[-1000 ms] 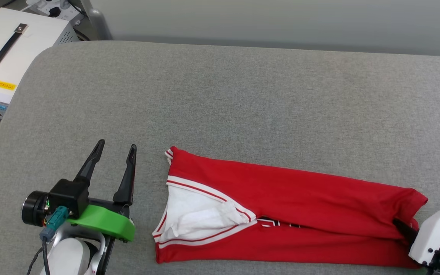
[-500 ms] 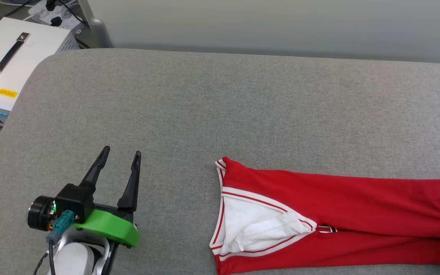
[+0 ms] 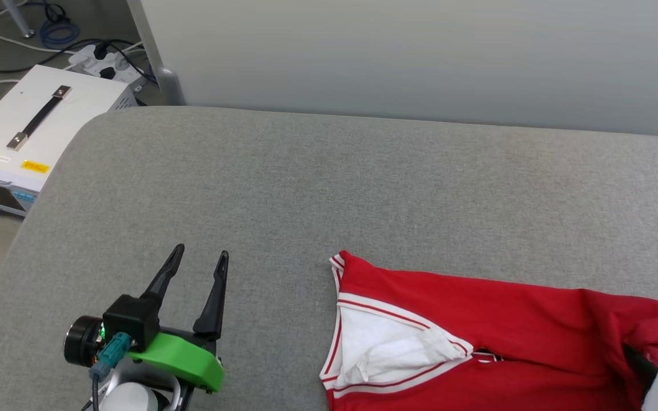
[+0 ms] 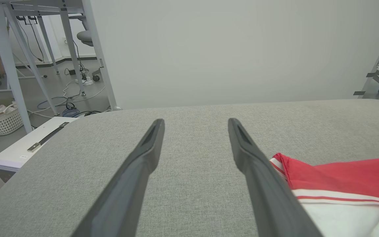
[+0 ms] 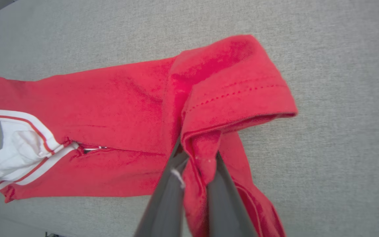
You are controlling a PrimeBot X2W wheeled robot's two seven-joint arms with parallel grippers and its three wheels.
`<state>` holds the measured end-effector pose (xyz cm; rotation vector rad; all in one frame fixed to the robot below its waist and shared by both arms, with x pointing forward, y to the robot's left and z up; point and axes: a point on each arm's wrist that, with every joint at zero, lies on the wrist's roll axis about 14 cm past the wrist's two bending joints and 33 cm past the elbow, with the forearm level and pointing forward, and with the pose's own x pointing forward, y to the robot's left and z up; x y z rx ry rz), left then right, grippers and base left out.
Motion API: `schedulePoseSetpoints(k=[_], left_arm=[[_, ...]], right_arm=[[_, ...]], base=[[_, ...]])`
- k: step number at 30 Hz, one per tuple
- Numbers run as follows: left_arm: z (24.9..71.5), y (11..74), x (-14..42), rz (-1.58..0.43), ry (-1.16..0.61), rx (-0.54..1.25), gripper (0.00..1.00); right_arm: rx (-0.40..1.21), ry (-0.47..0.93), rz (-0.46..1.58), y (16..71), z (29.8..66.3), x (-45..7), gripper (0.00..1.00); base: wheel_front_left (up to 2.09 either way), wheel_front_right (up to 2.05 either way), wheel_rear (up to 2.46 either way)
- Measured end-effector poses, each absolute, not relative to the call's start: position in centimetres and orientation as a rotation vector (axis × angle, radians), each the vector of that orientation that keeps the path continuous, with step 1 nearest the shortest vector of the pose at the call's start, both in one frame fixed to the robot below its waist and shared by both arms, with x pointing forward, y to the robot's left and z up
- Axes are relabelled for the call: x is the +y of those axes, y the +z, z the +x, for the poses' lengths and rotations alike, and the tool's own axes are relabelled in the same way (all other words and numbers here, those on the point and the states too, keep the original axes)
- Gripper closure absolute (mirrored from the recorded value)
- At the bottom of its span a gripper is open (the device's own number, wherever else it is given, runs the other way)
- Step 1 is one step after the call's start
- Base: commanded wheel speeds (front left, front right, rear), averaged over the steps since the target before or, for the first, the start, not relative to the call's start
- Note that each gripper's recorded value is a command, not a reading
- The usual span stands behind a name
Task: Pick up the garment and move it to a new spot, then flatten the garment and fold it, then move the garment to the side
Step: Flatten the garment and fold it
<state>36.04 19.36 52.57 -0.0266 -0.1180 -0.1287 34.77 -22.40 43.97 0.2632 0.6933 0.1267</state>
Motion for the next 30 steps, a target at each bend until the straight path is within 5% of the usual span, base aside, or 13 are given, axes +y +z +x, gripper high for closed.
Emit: schedulePoseSetpoints(k=[19,30], left_arm=[[34.6,52.2,21.5,-0.036,-0.055,-0.109,0.0],[33.9,51.9,22.5,-0.033,-0.02,-0.098,0.0]], right_arm=[[0.674,0.627,0.51,48.7,34.1,-3.7,1.0],[0.718,0.698,0.547,46.5,34.6,0.6,1.0]], base=[[0.0,0.0,0.0],[0.0,0.0,0.0]])
